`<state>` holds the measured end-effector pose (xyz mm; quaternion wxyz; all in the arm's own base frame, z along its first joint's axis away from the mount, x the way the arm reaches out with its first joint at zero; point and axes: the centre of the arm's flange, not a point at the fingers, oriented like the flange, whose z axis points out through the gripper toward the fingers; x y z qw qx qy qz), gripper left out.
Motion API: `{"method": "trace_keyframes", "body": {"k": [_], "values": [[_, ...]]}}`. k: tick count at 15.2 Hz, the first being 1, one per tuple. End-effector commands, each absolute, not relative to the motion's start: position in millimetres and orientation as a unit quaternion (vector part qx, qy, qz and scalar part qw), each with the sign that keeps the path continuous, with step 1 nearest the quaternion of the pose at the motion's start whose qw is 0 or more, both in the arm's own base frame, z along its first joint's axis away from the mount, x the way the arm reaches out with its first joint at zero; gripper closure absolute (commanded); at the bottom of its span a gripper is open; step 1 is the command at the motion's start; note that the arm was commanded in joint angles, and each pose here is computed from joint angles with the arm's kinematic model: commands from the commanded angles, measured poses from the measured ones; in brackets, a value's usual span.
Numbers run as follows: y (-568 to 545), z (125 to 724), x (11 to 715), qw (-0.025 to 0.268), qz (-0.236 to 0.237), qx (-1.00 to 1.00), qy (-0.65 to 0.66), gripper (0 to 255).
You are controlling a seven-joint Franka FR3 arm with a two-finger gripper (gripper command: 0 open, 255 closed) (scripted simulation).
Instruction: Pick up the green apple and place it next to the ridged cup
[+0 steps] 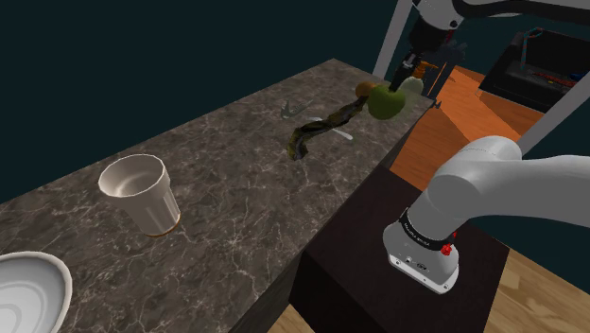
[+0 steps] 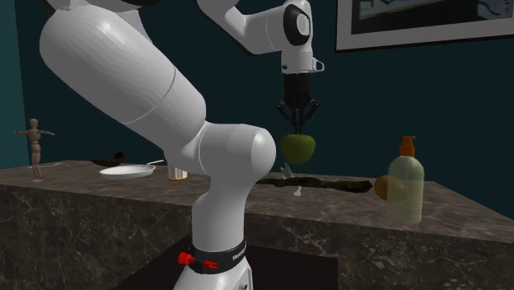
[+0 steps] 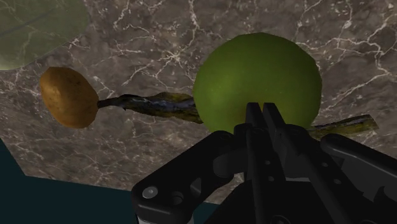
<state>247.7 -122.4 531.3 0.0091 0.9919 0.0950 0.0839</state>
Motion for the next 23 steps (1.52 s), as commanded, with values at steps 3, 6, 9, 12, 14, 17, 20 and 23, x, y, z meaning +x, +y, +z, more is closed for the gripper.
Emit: {"method": "trace_keyframes", "body": {"k": [3,6,9,12,14,17,20,23], "values": [[-121.5,552.1,245.8,0.009,0.084,0.992,0.095,255],[-121.5,567.9,245.8,0.009,0.084,0.992,0.095,255],[-121.5,583.7,245.8,0.009,0.084,0.992,0.095,255],[-121.5,599.6,245.8,0.009,0.084,0.992,0.095,255],[-121.5,610.1,245.8,0.009,0.084,0.992,0.095,255],[-121.5,626.0,245.8,0.009,0.084,0.992,0.095,255],[-98.3,627.6,258.4,0.009,0.084,0.992,0.095,255],[-63.5,627.6,277.3,0.009,0.084,0.992,0.095,255]]}}
